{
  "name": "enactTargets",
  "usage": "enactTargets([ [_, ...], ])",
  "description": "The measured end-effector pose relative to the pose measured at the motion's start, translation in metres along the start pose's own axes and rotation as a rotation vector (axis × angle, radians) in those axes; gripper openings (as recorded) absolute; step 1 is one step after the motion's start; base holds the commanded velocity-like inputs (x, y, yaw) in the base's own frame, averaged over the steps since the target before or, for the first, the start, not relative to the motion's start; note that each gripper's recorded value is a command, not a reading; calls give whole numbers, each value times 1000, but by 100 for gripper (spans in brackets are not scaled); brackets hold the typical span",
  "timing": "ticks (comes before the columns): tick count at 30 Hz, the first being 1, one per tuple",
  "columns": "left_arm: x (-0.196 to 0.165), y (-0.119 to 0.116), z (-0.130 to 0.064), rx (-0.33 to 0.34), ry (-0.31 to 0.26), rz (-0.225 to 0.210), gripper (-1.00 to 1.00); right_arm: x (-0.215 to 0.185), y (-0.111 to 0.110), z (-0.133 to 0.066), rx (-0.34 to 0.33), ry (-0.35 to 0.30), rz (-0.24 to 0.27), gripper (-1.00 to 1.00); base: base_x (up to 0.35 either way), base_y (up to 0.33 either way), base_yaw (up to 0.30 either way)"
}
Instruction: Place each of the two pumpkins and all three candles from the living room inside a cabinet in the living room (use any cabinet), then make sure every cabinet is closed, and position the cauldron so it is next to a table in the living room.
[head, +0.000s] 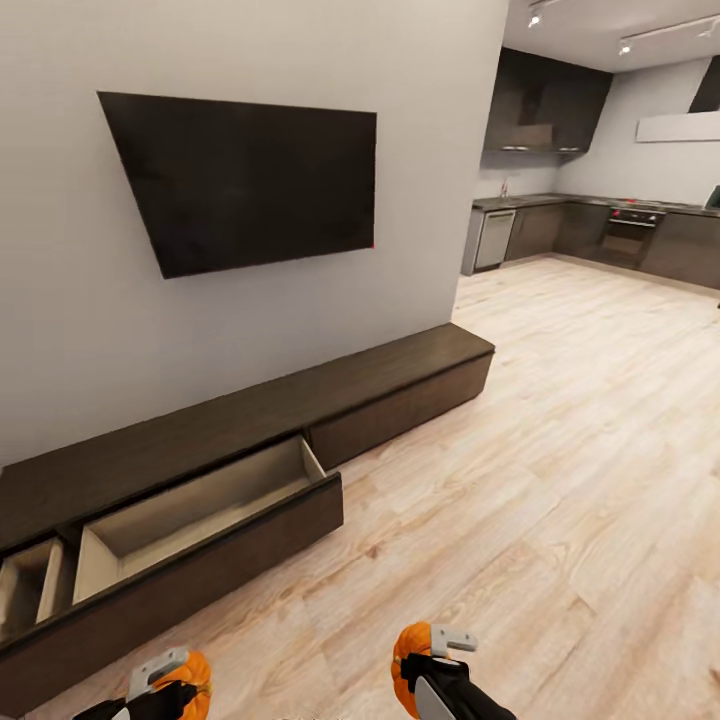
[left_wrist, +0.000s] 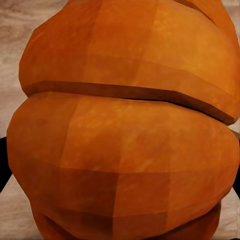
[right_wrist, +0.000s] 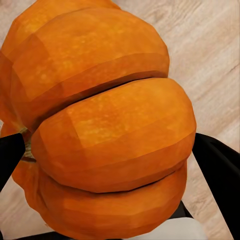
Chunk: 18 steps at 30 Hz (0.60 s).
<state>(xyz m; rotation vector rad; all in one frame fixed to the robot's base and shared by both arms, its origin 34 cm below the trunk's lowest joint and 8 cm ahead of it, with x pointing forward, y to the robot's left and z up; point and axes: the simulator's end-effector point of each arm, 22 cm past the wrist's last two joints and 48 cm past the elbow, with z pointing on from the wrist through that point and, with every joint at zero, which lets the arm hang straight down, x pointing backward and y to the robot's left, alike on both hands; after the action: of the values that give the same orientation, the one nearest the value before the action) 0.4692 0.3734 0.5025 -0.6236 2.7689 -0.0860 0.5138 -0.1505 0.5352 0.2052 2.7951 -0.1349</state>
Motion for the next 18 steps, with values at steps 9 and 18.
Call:
enactTargets([
  [9,1,0,-7,-4,9,-1,-100,0,-1,-7,1,8,-1,-100,0,0,242],
  [18,3,1,-10,-7,17,1,-100,3,-1,-9,2,17,-3,-100,0,0,242],
])
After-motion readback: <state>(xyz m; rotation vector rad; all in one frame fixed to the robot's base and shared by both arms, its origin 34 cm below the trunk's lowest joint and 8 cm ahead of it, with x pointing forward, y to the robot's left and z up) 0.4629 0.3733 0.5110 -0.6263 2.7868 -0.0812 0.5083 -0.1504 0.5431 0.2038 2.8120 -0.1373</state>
